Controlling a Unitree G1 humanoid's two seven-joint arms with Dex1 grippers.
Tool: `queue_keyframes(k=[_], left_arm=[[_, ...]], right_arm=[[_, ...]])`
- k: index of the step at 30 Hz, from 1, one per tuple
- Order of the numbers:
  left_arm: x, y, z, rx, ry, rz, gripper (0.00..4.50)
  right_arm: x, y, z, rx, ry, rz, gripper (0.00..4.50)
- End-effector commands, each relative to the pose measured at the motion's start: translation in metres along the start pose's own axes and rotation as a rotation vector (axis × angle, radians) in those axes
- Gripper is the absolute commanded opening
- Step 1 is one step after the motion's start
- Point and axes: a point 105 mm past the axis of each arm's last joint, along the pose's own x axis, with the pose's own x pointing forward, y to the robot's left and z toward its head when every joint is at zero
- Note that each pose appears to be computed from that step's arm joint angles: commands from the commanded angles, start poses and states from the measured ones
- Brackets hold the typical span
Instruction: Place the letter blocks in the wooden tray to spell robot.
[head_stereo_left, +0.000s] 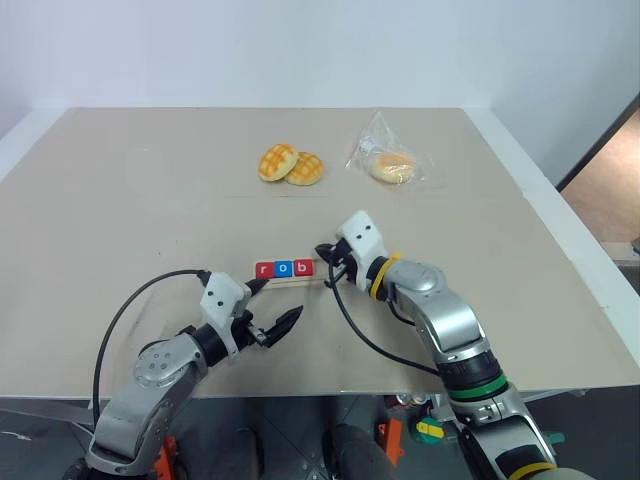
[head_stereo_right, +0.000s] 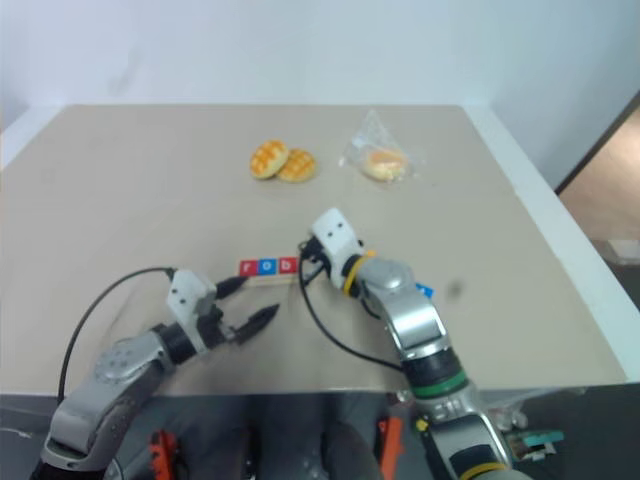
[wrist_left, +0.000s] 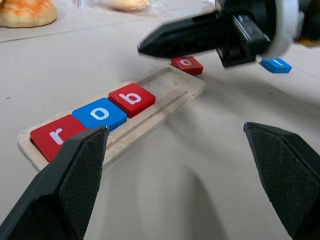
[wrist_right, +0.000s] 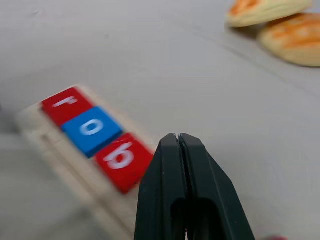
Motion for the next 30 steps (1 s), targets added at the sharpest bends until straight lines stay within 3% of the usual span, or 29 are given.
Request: queue_keyframes(k=[1, 11, 29, 30], left_arm=[[0.001, -0.004, 0.011, 0.036, -0.035, -0.026, 4.5], [0.001, -0.003, 0.01, 0.035, -0.031, -0.031, 4.5], [-0.003, -0.003, 0.009, 0.034, -0.025, -0.005, 4.5], [-0.003, -0.003, 0.009, 0.034, -0.025, -0.003, 4.5]], right_arm=[[-0.015, -0.036, 0.013, -0.017, -0.058, -0.069, 1.13], [-0.041, -0.048, -0.032, -0.046, 0.08, 0.123, 4.43], [-0.029, -0.048, -0.053, -0.071, 0.152, 0.263, 4.43], [-0.029, -0.048, -0.054, -0.071, 0.155, 0.267, 3.89]])
